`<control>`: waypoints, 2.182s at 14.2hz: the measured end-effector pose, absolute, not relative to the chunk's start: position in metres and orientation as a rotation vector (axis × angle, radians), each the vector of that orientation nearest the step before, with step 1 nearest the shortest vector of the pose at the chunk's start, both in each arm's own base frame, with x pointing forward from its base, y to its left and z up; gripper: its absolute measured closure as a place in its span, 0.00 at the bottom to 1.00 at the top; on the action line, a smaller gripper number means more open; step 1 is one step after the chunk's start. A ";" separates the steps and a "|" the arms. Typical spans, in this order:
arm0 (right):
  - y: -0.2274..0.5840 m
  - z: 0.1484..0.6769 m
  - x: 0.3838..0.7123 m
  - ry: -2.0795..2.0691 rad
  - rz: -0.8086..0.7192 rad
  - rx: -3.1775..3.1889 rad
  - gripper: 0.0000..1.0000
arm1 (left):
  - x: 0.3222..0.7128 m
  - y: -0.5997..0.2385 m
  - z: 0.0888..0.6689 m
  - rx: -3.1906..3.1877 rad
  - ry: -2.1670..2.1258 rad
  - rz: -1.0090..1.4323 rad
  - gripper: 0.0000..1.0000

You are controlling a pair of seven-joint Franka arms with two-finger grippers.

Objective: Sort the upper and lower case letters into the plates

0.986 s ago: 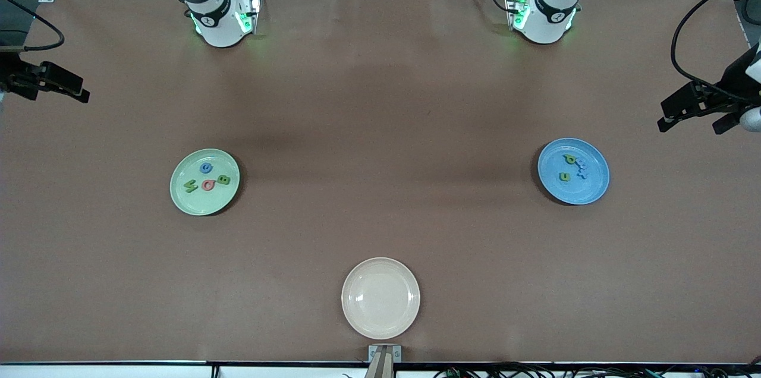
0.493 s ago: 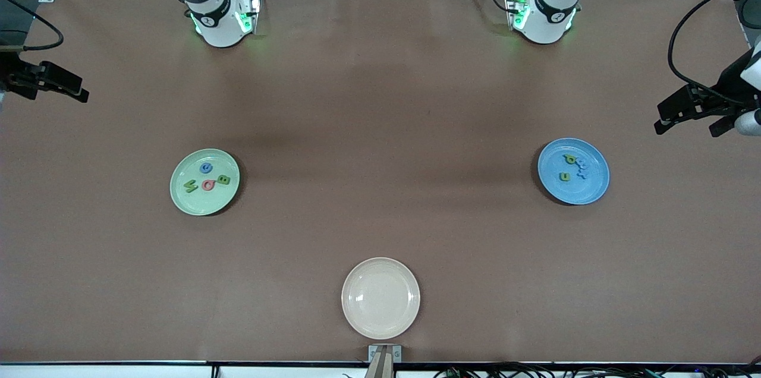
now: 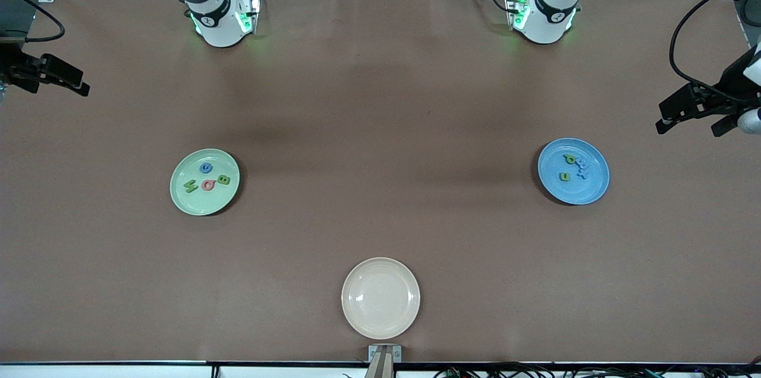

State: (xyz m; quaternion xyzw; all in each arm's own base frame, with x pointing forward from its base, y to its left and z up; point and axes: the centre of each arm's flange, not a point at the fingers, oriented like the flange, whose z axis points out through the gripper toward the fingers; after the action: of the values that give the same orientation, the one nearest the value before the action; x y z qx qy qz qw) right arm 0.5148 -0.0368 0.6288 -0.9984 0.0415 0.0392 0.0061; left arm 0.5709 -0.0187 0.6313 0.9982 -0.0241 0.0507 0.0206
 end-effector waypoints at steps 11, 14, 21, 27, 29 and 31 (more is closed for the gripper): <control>-0.034 0.632 0.518 0.121 0.045 -3.128 0.00 | 0.552 -0.021 0.629 3.100 -0.081 -0.033 0.00; -0.034 0.632 0.518 0.121 0.043 -3.128 0.00 | 0.551 -0.020 0.628 3.100 -0.080 -0.044 0.00; -0.035 0.632 0.518 0.125 0.043 -3.127 0.00 | 0.551 -0.019 0.628 3.153 -0.095 -0.045 0.00; -0.035 0.633 0.517 0.125 0.041 -3.127 0.00 | 0.551 -0.020 0.628 3.153 -0.097 -0.045 0.00; -0.035 0.633 0.517 0.125 0.041 -3.127 0.00 | 0.551 -0.020 0.628 3.153 -0.097 -0.045 0.00; -0.035 0.633 0.517 0.125 0.041 -3.127 0.00 | 0.551 -0.020 0.628 3.153 -0.097 -0.045 0.00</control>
State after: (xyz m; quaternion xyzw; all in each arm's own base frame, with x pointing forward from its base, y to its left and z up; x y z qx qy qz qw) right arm 0.5174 -0.0352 0.6331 -0.9991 0.0398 0.0130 0.0057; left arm 0.5508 -0.0202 0.6277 0.9994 -0.0308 -0.0143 -0.0068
